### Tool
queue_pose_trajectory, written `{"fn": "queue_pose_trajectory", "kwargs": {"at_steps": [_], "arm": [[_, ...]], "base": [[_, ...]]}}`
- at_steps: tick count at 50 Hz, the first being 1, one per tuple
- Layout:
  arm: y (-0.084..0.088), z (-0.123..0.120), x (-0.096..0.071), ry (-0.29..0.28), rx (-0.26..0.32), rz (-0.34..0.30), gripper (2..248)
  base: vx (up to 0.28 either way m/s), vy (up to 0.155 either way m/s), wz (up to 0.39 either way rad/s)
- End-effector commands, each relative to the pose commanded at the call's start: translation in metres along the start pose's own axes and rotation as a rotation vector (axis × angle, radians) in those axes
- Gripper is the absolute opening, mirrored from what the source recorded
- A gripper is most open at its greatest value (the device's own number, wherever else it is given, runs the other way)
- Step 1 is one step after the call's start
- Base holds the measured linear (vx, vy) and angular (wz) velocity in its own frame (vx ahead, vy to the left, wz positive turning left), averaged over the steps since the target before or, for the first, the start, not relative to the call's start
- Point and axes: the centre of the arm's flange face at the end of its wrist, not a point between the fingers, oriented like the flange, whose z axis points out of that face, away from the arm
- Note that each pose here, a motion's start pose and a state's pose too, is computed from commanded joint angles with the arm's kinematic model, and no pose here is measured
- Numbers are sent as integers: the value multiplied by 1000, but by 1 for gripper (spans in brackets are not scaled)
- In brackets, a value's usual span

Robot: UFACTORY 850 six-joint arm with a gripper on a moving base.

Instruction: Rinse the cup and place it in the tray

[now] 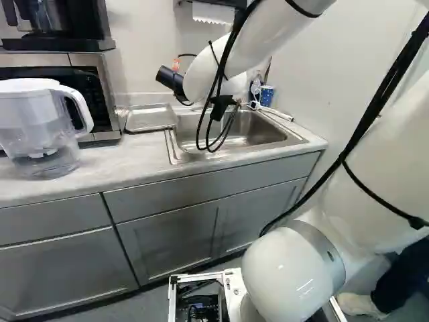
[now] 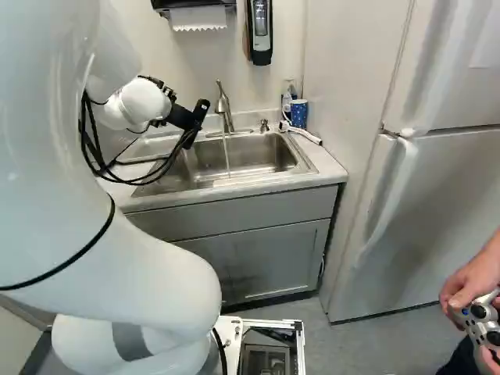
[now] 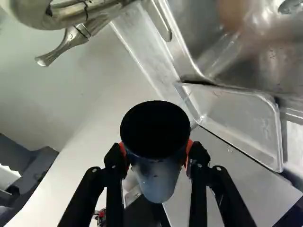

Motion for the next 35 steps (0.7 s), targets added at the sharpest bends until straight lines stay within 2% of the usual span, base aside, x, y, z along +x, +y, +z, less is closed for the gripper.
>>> {"fn": "queue_pose_trajectory", "kwargs": {"at_steps": [35], "arm": [[0,0,0,0,0,0,126]], "base": [[0,0,0]]}}
